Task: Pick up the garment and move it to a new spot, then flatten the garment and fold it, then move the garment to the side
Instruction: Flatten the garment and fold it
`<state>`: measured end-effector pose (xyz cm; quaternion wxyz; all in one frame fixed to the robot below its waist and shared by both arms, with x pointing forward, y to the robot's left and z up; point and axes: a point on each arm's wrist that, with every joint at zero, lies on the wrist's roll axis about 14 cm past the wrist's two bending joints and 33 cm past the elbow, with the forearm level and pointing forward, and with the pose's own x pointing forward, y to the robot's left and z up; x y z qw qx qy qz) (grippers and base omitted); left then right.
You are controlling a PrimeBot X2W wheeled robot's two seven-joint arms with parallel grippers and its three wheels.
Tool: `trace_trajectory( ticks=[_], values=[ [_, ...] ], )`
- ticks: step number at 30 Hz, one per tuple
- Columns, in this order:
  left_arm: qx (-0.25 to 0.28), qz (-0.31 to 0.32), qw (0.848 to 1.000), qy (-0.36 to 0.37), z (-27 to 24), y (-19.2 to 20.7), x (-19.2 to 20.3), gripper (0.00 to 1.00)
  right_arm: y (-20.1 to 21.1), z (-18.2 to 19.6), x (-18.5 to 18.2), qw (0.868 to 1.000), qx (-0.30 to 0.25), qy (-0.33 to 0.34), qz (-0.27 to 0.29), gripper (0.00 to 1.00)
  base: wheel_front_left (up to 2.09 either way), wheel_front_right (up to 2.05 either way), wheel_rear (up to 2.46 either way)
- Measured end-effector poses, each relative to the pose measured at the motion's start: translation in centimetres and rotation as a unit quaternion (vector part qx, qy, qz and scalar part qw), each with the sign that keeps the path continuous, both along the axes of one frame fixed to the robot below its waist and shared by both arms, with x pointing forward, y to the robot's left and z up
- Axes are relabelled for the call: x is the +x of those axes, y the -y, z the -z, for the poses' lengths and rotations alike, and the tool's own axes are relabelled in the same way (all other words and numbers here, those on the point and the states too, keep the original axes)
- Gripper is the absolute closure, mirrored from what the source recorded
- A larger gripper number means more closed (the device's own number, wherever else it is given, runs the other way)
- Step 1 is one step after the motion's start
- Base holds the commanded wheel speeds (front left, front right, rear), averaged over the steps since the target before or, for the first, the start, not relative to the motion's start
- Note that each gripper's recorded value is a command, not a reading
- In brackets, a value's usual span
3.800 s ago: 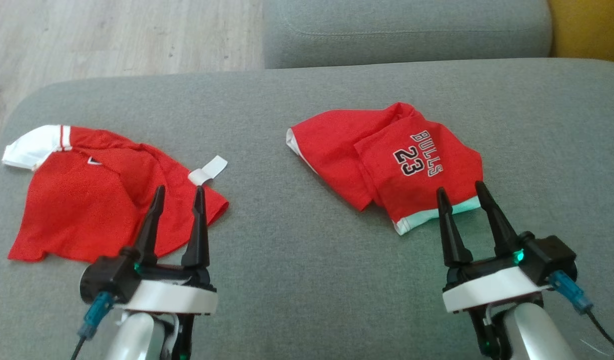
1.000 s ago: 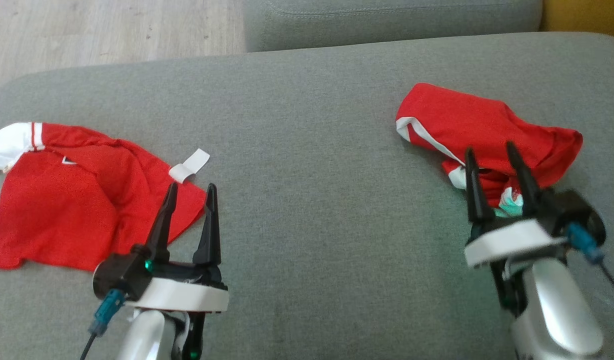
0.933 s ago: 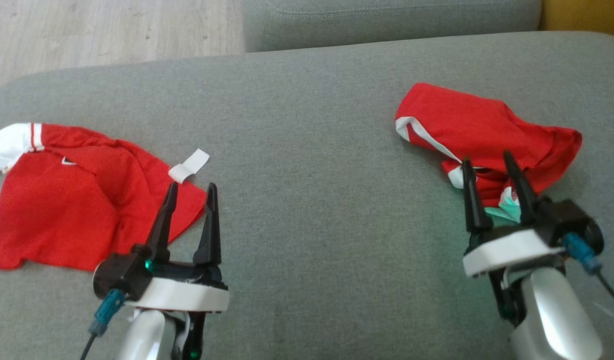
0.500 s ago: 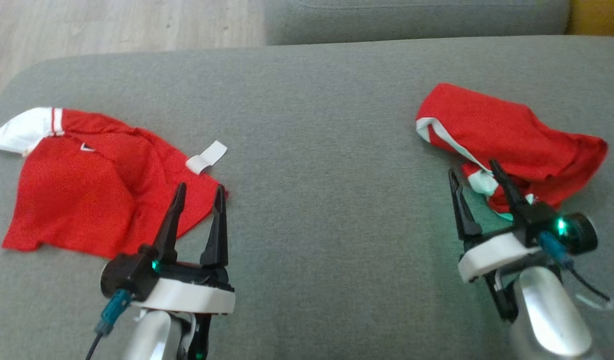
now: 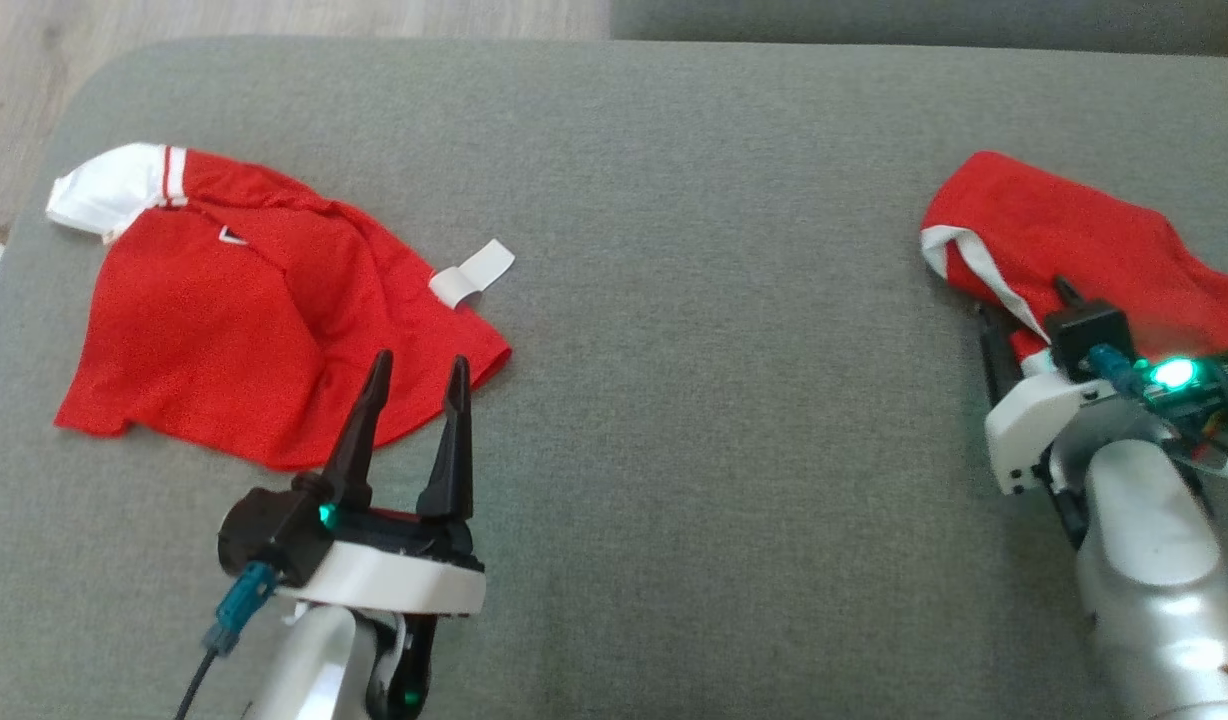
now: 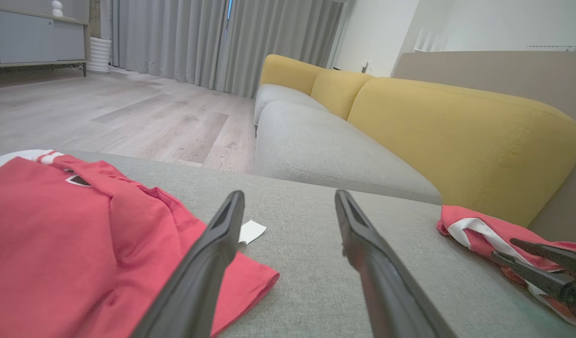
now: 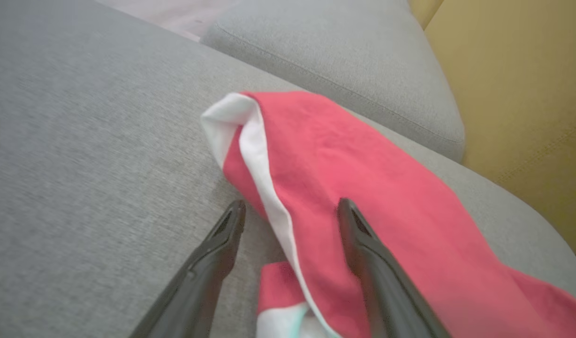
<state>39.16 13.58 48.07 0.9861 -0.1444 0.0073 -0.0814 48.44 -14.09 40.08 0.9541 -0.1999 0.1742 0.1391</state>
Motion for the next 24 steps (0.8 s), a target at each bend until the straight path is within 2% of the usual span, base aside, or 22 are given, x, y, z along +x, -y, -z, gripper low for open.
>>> trace_trajectory(
  ticks=[2,3,4,10,13,15,16,20,24],
  values=[
    [0.001,-0.004,1.000,0.000,0.0,-0.3,0.1,0.00,0.5,0.5,0.4,1.000,-0.010,-0.009,0.003,0.00,0.00,0.00,0.00],
    [0.002,-0.005,1.000,-0.001,0.1,-0.4,0.2,0.00,0.6,0.5,0.7,1.000,-0.006,-0.007,0.007,0.58,0.00,0.00,0.00],
    [0.002,-0.006,1.000,-0.002,0.1,-0.5,0.2,0.00,0.6,0.1,1.2,1.000,0.001,0.003,0.010,1.00,0.00,0.00,0.00],
    [0.001,-0.003,1.000,-0.003,0.3,-0.2,0.4,0.00,-0.5,-4.2,3.6,0.995,0.052,0.084,0.018,1.00,0.00,0.00,0.00],
    [0.000,0.001,1.000,0.001,0.0,0.1,0.6,0.00,-0.4,-8.6,4.8,0.985,0.075,0.150,0.026,1.00,0.00,0.00,0.00],
    [-0.001,0.003,1.000,0.005,-0.3,0.2,0.6,0.00,-0.3,-13.4,5.6,0.971,0.092,0.218,0.026,1.00,0.00,0.00,0.00],
    [-0.001,0.003,1.000,0.005,-0.3,0.2,0.6,0.00,-0.3,-13.4,5.6,0.971,0.092,0.218,0.026,1.00,0.00,0.00,0.00],
    [-0.002,0.003,1.000,0.017,-1.1,0.2,0.6,0.00,-1.2,-22.0,5.4,0.936,0.123,0.331,0.005,1.00,0.00,0.00,0.00],
    [-0.003,0.006,1.000,0.029,-2.0,0.4,0.5,0.00,-3.2,-26.7,3.7,0.910,0.135,0.390,-0.035,1.00,0.00,0.00,0.00]
  ],
)
